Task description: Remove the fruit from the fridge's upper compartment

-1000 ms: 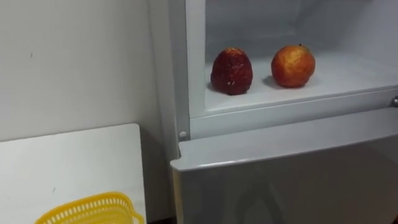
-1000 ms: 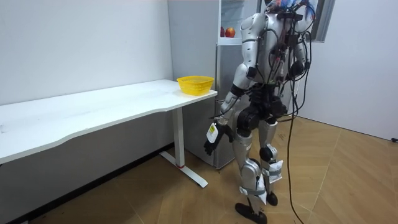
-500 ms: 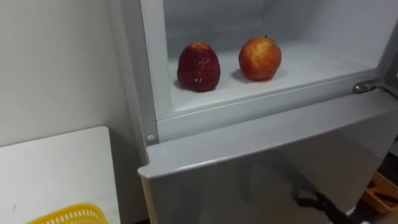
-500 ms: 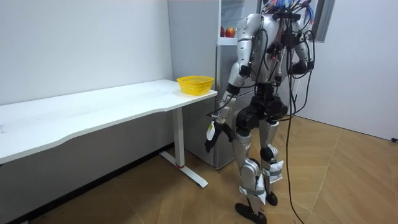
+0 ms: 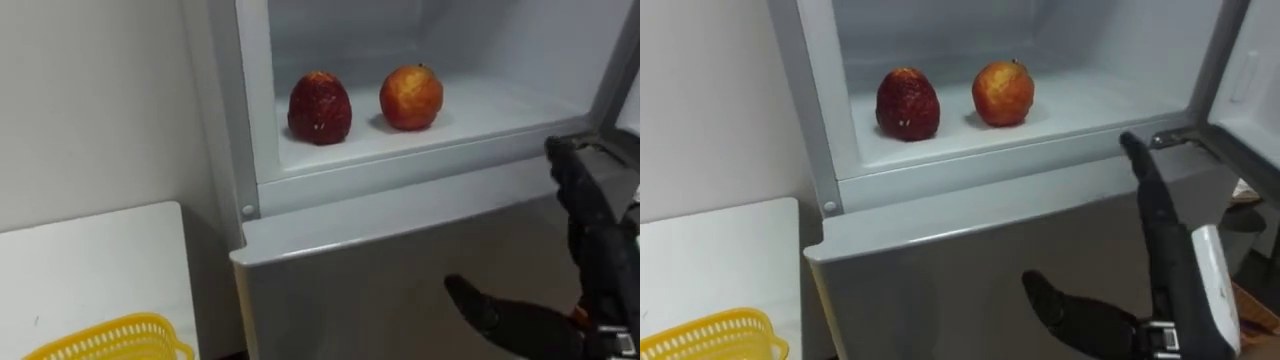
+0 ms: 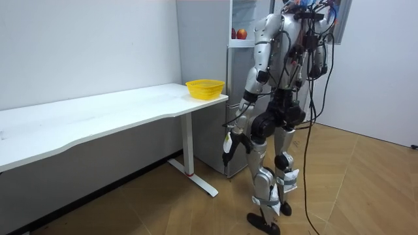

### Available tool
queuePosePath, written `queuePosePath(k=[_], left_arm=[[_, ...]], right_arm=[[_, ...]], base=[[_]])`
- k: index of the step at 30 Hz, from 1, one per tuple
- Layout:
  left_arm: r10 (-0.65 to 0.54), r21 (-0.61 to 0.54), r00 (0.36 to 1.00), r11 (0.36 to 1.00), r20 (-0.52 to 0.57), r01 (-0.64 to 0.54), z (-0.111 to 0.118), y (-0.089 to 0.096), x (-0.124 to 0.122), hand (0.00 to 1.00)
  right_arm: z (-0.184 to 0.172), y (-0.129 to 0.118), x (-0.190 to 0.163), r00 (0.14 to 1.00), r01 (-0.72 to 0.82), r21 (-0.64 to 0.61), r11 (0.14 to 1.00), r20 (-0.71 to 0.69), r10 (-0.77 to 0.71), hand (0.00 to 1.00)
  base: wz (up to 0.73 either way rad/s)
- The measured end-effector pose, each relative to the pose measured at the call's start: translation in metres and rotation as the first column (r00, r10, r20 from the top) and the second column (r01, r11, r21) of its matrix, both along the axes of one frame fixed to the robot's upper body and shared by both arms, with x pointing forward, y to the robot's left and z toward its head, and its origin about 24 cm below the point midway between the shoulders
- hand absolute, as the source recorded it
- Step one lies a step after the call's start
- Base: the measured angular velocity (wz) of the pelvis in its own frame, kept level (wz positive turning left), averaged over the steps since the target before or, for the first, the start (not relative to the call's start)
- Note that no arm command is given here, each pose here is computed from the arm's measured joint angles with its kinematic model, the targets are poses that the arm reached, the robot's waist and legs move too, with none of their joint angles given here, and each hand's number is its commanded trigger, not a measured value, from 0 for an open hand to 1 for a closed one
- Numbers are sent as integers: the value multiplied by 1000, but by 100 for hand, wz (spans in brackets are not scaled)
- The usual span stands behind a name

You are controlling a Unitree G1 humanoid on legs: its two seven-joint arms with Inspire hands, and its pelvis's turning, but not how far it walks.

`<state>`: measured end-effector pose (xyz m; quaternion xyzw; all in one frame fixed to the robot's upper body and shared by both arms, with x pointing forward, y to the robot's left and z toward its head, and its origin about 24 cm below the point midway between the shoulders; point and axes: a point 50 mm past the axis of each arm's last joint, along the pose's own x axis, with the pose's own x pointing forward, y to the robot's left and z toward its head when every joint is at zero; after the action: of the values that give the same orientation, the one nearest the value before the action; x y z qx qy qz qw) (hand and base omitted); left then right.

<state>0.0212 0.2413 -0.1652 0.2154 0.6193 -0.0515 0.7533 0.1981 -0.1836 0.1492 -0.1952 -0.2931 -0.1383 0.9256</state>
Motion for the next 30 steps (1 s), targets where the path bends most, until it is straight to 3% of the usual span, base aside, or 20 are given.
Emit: queuePosePath(k=[13,23,30], left_arm=[[-44,0,999,999,-22,44,-1,2,3,0],[-54,-3,998,999,-42,54,-1,2,-3,0],[-89,2,994,996,-57,89,-1,3,1,0]], right_arm=[[31,16,0,970,15,-51,999,245,-2,0],[46,23,5,938,3,-57,998,347,17,0],[63,23,22,915,-4,-148,989,399,63,0]], base=[[6],[6],[12]])
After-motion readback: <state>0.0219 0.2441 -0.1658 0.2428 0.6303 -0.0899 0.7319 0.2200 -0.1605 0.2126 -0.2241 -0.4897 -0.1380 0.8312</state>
